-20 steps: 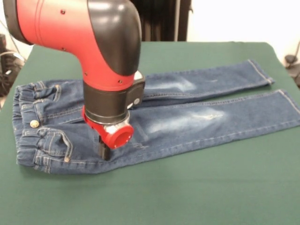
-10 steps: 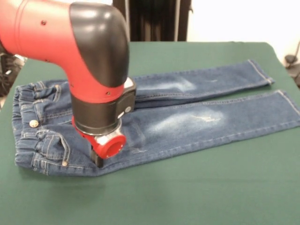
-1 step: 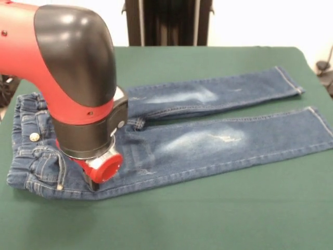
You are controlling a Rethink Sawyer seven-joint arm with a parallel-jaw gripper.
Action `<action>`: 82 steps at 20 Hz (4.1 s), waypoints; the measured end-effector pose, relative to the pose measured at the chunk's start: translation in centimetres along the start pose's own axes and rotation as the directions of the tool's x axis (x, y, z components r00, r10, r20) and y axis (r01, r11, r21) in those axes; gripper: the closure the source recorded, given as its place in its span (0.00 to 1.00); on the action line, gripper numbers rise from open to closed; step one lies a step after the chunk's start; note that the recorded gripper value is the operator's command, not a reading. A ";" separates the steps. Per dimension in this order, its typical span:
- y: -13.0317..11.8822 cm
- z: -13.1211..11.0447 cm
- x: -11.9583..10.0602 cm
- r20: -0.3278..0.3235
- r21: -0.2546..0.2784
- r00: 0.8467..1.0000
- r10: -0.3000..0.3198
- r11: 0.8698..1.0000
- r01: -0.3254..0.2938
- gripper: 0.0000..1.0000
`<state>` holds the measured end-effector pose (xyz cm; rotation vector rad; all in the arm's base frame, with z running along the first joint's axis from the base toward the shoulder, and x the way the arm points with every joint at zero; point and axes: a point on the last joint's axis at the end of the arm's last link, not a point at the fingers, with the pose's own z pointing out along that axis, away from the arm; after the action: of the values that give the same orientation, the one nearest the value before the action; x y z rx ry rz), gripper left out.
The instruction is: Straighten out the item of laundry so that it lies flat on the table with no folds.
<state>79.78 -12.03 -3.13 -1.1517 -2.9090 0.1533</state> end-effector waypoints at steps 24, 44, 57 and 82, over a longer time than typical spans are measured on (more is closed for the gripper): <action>-0.6 -7.6 -4.1 0.107 -0.032 0.994 0.011 0.999 -0.008 1.00; -1.7 -6.6 0.6 0.107 -0.053 0.994 -0.029 0.998 0.035 1.00; -2.1 -4.0 1.5 0.079 -0.039 0.996 -0.035 0.998 0.038 1.00; -1.1 1.3 0.2 0.044 -0.013 0.999 -0.023 1.000 0.024 1.00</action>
<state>78.77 -12.81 -4.29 -1.1297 -2.9653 0.1605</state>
